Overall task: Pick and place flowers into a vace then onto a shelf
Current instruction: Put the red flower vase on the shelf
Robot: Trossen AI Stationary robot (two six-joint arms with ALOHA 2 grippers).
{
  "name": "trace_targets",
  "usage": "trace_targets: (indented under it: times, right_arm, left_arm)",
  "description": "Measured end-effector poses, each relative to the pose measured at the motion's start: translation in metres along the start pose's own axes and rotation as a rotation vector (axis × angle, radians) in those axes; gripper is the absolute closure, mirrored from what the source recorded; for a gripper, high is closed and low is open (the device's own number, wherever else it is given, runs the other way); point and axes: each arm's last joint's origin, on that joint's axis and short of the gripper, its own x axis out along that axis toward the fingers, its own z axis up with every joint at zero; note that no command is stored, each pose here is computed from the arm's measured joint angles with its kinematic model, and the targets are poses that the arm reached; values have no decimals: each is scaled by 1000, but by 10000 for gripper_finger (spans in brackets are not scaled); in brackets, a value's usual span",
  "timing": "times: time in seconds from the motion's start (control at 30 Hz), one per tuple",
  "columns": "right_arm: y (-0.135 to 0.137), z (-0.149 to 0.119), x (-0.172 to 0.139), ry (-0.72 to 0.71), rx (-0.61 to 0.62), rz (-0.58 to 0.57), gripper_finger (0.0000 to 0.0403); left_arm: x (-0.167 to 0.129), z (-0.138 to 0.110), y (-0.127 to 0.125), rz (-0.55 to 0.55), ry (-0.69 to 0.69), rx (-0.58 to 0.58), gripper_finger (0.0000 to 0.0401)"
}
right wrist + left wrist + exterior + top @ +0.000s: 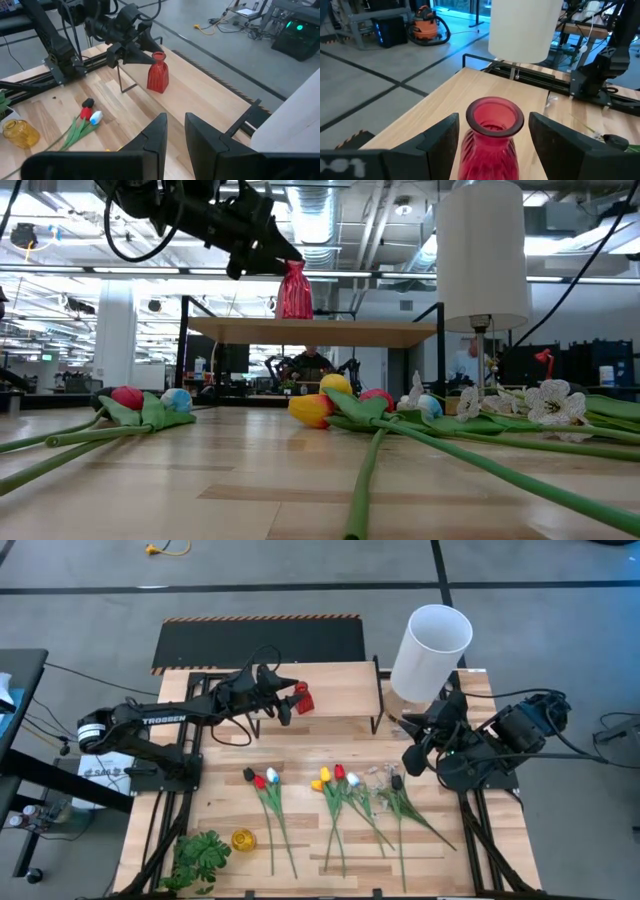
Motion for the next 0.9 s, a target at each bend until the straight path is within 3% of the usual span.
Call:
trace_targets:
  times: [0.4,0.7,0.9]
  right_arm:
    - [0,0,0,1,-1,0,342]
    - [0,0,0,6,-1,4,342]
    - [0,0,0,5,-18,4,342]
  left_arm:
    - [11,-13,2,3,58,-17,172]
    - [11,-7,4,25,11,-3,173]
    - [11,-8,5,37,19,5,214]
